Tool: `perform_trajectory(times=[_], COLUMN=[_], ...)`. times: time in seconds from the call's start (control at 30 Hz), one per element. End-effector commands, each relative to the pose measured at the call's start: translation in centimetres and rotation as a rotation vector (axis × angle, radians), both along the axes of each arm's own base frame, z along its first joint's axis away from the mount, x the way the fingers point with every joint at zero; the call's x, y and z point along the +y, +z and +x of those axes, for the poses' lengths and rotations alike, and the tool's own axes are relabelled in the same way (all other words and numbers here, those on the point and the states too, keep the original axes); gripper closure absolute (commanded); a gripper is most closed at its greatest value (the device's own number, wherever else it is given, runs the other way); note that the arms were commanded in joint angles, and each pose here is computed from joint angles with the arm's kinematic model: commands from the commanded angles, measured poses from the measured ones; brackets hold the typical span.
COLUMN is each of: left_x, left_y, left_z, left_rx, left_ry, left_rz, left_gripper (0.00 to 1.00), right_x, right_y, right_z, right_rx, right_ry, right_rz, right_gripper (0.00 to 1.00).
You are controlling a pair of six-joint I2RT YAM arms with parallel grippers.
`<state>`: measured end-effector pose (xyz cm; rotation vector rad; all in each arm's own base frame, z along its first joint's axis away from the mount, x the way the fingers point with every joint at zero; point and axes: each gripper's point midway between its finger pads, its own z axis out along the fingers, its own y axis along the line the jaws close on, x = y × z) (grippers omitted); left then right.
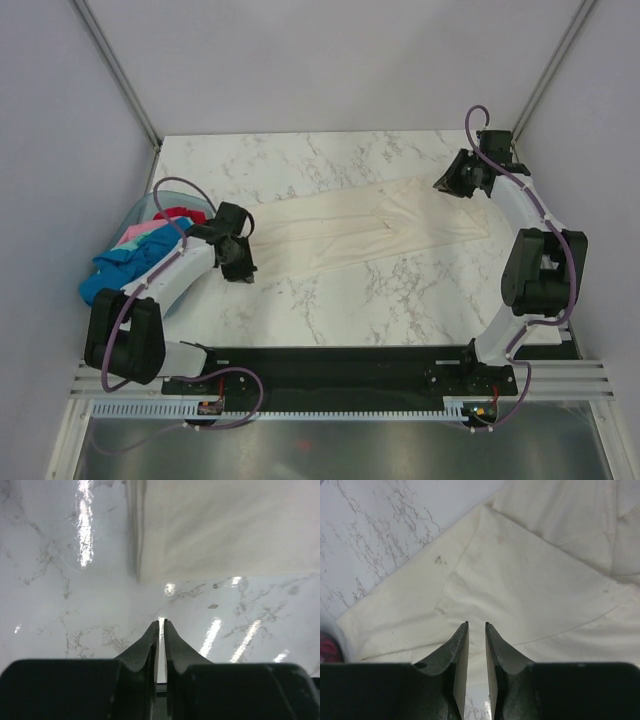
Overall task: Fold and stack the t-shirts
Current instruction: Fold the tshirt
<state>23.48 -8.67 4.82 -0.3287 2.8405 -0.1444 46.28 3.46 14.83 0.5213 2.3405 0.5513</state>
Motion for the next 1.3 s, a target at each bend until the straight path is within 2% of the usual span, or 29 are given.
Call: perform_trajectory(times=[0.0, 0.03, 0.1, 0.13, 0.2, 0.23, 0.3, 0.43, 0.53, 0.8, 1.27], left_x=[-2.1, -3.0, -4.2, -5.1, -5.8, -6.2, -6.5, -7.4, -8.3, -5.9, -4.1], left_y=[4.1, 5.9, 6.6, 8.4, 7.1, 8.3, 6.4, 5.3, 2.6, -2.0, -4.0], left_z=[2.3, 3.9, 5.5, 7.1, 9.0, 10.7, 12.2, 16.2, 17.2, 16.7, 12.6], left_rx=[-0.115, -0.173, -0.184, -0.226, -0.183, -0.214, -0.162, -0.16, -0.099, -0.007, 0.061], left_ry=[-0.007, -0.048, -0.1, -0.15, -0.187, -0.213, -0.224, -0.237, -0.25, -0.184, -0.082], left_rz=[-0.108, -0.146, -0.177, -0.201, -0.192, -0.192, -0.177, -0.164, -0.187, -0.083, -0.062], left_gripper=[0.85, 0.84, 0.82, 0.82, 0.86, 0.87, 0.88, 0.89, 0.9, 0.91, 0.91], right_x=[-0.9, -1.4, -1.5, -1.6, -1.8, -1.9, -2.6, -4.8, -6.0, -9.2, -11.4], right_y=[0.7, -0.1, -0.9, -1.6, -2.4, -3.1, -3.8, -5.7, -6.6, -7.7, -11.8], right_z=[-1.5, -2.2, -3.0, -3.6, -4.4, -5.0, -5.6, -7.3, -7.9, -8.4, -8.9], right_rx=[0.03, 0.063, 0.091, 0.115, 0.139, 0.158, 0.175, 0.215, 0.231, 0.224, 0.242], right_ry=[-0.097, -0.147, -0.176, -0.205, -0.234, -0.249, -0.297, -0.403, -0.456, -0.556, -0.568], right_rz=[-0.004, -0.007, -0.004, 0.002, 0.006, 0.006, -0.014, -0.103, -0.125, -0.197, -0.238], right_gripper=[0.73, 0.73, 0.72, 0.72, 0.72, 0.72, 0.72, 0.71, 0.7, 0.64, 0.6])
